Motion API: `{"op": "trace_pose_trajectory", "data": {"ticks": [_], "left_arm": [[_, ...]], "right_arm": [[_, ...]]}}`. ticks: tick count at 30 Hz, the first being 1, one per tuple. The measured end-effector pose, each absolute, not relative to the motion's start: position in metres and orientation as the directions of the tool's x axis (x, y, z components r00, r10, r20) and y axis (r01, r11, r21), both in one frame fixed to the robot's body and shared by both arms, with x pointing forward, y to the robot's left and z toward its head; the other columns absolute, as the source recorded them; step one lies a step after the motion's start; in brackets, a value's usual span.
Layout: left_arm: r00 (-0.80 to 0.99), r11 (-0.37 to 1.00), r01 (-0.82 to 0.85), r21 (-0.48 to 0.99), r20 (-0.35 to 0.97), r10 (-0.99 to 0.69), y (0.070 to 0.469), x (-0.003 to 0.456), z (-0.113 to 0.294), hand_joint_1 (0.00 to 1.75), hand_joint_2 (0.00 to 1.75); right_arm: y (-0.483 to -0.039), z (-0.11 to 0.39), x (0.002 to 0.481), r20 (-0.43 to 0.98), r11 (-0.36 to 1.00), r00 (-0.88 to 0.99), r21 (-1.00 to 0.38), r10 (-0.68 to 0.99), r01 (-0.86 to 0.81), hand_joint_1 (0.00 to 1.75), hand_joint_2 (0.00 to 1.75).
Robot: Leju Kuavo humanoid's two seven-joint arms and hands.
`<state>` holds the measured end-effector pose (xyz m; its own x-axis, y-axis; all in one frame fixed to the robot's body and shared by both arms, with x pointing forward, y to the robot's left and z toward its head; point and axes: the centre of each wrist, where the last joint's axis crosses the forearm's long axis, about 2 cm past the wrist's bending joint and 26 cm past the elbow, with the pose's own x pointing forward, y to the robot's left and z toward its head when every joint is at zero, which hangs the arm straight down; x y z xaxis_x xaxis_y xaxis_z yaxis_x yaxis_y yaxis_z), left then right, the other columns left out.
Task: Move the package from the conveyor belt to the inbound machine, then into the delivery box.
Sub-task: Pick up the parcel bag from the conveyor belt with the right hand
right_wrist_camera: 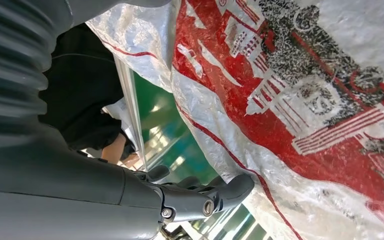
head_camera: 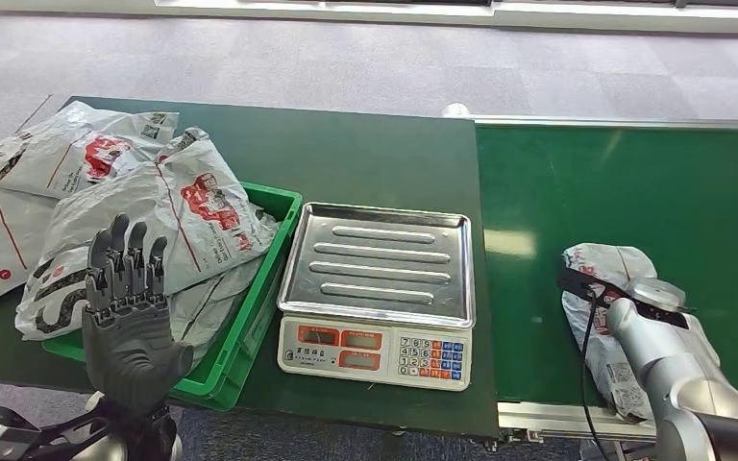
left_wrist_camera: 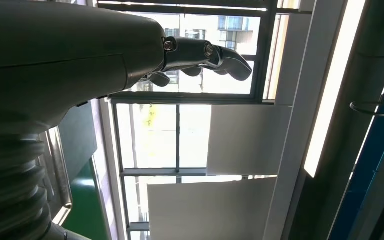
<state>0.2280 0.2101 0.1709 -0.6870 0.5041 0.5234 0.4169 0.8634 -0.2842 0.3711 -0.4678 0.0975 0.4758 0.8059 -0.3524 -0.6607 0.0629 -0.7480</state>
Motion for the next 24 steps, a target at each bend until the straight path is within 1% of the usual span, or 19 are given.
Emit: {"op": "trace_pose_trajectory", "data": {"ticks": [14,18,24], "left_arm": [[-0.689,0.864,0.416,-0.283,0.522,0.503,0.21,0.228,0.171,0.0,1.75],[-0.693,0.866,0.415,-0.28,0.519,0.5,0.211,0.227,0.173,0.0,1.75],[-0.703,0.87,0.409,-0.276,0.512,0.493,0.214,0.226,0.175,0.0,1.75]], "right_arm": [[-0.468,0.096,0.37,-0.339,0.066,0.456,-0.741,0.823,-0.669,0.0,1.75],[-0.466,0.093,0.368,-0.293,0.069,0.404,-0.731,0.867,-0.679,1.75,1.75],[-0.458,0.087,0.366,-0.253,0.067,0.371,-0.741,0.894,-0.668,1.75,1.75]]}}
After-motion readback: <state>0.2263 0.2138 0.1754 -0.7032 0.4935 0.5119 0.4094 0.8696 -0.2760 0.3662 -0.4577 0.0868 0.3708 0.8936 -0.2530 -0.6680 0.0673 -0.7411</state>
